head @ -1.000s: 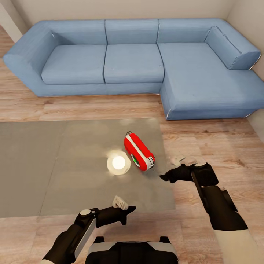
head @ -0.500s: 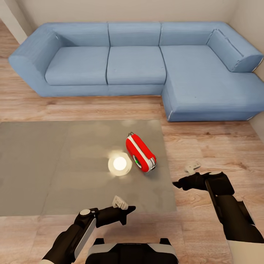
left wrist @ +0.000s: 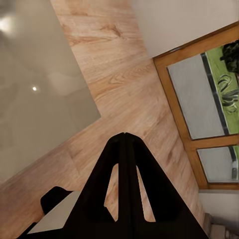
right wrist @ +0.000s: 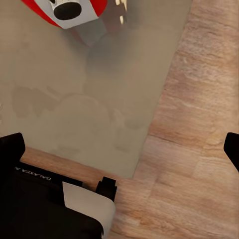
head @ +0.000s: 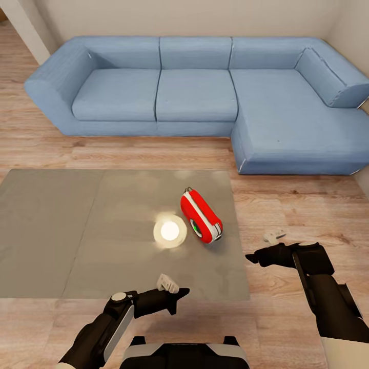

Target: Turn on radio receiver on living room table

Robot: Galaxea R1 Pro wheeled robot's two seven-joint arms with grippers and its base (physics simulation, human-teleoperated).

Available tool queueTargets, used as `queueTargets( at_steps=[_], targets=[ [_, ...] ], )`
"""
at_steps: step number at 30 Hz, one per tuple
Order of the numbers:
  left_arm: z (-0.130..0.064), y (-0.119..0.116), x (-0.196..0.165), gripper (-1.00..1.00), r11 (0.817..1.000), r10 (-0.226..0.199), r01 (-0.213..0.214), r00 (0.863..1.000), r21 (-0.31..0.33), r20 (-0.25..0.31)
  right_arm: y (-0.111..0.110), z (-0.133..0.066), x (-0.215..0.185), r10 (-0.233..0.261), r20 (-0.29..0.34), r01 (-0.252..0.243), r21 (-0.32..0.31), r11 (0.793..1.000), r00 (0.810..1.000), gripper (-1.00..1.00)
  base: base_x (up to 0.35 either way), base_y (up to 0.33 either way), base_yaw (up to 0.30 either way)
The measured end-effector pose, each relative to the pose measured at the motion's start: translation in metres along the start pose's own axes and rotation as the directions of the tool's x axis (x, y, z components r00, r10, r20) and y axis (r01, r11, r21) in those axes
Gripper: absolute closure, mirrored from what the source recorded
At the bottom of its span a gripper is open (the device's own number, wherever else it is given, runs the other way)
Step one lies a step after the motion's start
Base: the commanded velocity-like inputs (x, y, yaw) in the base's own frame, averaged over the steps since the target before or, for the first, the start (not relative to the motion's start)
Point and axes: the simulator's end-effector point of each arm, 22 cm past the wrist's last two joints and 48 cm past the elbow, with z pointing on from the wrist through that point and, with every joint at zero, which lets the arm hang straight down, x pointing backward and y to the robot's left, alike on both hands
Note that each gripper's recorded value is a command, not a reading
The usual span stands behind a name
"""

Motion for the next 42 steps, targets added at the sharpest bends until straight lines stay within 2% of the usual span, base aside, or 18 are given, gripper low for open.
queueTargets(
  at_steps=[11, 13, 17, 20, 22, 23, 27, 30, 34, 36, 42],
  targets=[
    [-0.002, -0.002, -0.005, 1.0, 1.0, 0.004, -0.004, 1.0, -0.001, 0.01, -0.002, -0.004, 0.004, 0.005, 0.0, -0.005, 0.009, 1.0, 1.0, -1.0, 0.0, 0.0, 0.001],
    [-0.003, -0.002, -0.008, 1.0, 1.0, 0.007, -0.007, 1.0, -0.003, 0.014, -0.006, -0.007, 0.004, 0.016, 0.004, -0.016, 0.015, 1.0, 1.0, -1.0, 0.0, 0.0, 0.0],
    [-0.006, 0.002, -0.007, 1.0, 1.0, 0.011, -0.011, 1.0, -0.019, 0.005, -0.027, -0.015, 0.011, 0.075, 0.014, -0.076, 0.042, 0.996, 0.997, -1.0, 0.0, 0.0, 0.0],
    [-0.023, 0.02, -0.002, 1.0, 0.998, 0.023, -0.024, 1.0, -0.054, -0.017, -0.042, -0.019, 0.035, 0.117, 0.0, -0.117, 0.067, 0.991, 0.993, -1.0, 0.0, 0.0, 0.0],
    [-0.03, 0.026, -0.001, 1.0, 0.997, 0.027, -0.029, 0.999, -0.065, -0.023, -0.049, -0.021, 0.042, 0.123, 0.001, -0.123, 0.077, 0.989, 0.992, -1.0, 0.0, 0.0, 0.0],
    [-0.034, 0.03, 0.0, 1.0, 0.997, 0.028, -0.03, 0.999, -0.072, -0.027, -0.06, -0.025, 0.051, 0.128, 0.001, -0.127, 0.096, 0.987, 0.992, -1.0, 0.0, 0.0, 0.0],
    [-0.038, 0.032, -0.002, 1.0, 0.996, 0.032, -0.035, 0.999, -0.077, -0.028, -0.081, -0.034, 0.071, 0.152, -0.007, -0.15, 0.134, 0.98, 0.988, -1.0, 0.0, 0.0, 0.0],
    [-0.04, 0.033, -0.001, 1.0, 0.996, 0.031, -0.033, 0.999, -0.081, -0.033, -0.094, -0.041, 0.102, 0.178, -0.04, -0.169, 0.166, 0.972, 0.983, -1.0, 0.0, 0.0, 0.0],
    [-0.048, 0.039, 0.006, 1.0, 0.995, 0.025, -0.03, 0.998, -0.098, -0.055, -0.109, -0.049, 0.139, 0.168, -0.061, -0.153, 0.204, 0.967, 0.984, -1.0, 0.0, 0.0, 0.0],
    [-0.06, 0.05, 0.011, 1.0, 0.992, 0.024, -0.033, 0.997, -0.12, -0.072, -0.119, -0.053, 0.165, 0.161, -0.082, -0.138, 0.23, 0.963, 0.984, -1.0, 0.0, 0.0, 0.0],
    [-0.076, 0.063, 0.021, 1.0, 0.988, 0.018, -0.035, 0.994, -0.152, -0.112, -0.136, -0.054, 0.244, 0.193, -0.141, -0.154, 0.247, 0.957, 0.971, -1.0, 0.0, 0.0, 0.0]
  ],
)
